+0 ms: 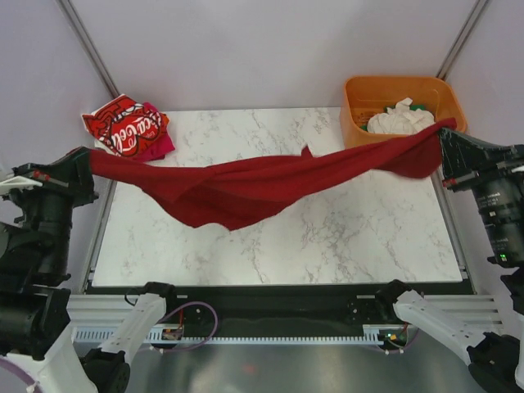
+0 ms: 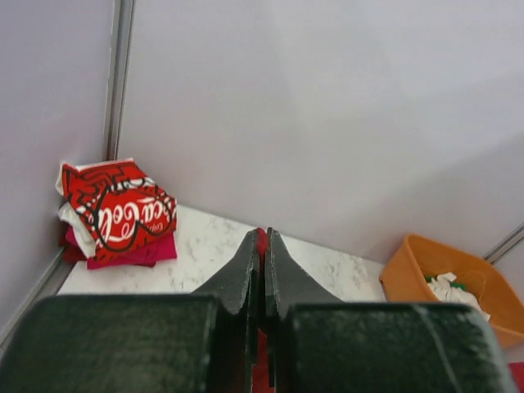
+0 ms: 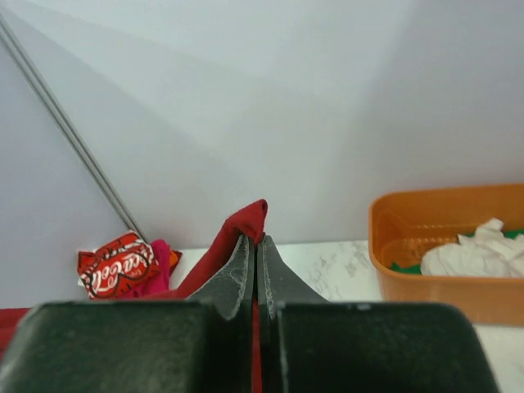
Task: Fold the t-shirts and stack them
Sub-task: Flatten the tshirt out
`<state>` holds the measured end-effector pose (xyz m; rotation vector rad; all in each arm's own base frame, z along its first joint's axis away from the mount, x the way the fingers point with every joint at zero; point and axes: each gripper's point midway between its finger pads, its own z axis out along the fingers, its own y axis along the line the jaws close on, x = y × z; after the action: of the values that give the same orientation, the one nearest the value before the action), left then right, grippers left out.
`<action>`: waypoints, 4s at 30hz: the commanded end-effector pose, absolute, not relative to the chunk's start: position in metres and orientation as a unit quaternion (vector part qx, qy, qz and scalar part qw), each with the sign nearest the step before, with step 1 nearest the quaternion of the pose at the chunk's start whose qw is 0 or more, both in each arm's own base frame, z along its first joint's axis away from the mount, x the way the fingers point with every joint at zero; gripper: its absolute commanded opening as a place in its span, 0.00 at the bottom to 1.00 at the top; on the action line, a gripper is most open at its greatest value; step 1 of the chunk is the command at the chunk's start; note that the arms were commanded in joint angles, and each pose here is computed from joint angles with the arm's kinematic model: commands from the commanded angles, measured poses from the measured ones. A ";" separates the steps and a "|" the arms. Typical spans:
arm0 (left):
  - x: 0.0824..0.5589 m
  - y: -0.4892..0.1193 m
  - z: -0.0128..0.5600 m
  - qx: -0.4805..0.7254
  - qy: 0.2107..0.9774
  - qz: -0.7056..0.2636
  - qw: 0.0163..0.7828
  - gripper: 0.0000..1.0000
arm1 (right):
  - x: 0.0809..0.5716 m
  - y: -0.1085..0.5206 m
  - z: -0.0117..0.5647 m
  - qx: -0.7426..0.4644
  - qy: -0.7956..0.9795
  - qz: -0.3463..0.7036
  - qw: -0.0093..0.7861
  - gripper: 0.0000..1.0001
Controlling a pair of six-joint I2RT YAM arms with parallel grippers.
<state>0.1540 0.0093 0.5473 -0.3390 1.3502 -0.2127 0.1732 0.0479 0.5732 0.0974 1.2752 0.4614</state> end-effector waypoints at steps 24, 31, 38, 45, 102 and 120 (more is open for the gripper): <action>0.514 -0.026 0.378 -0.123 0.840 -0.116 0.515 1.00 | 0.451 0.069 0.360 0.087 0.837 0.053 0.537 0.98; 0.443 -0.021 0.320 -0.160 0.871 -0.100 0.453 1.00 | 0.407 0.076 0.320 0.060 0.852 0.084 0.513 0.98; 0.340 -0.070 0.264 -0.175 0.889 -0.148 0.395 0.99 | 0.365 0.088 0.271 0.076 0.872 0.114 0.469 0.98; 0.286 -0.101 0.177 -0.182 0.914 -0.147 0.331 0.98 | 0.343 0.127 0.204 0.036 0.907 0.136 0.396 0.98; 0.517 -0.039 0.107 -0.270 0.905 -0.075 0.320 0.70 | 0.298 0.200 0.118 -0.068 0.920 0.209 0.324 0.98; 0.555 -0.038 0.052 -0.277 0.912 -0.062 0.298 0.61 | 0.283 0.187 0.100 -0.082 0.932 0.182 0.303 0.98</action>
<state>0.5431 -0.0406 0.0501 -0.7290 2.4524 -0.1660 0.2851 0.1879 0.0981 -0.1941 2.4851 0.4927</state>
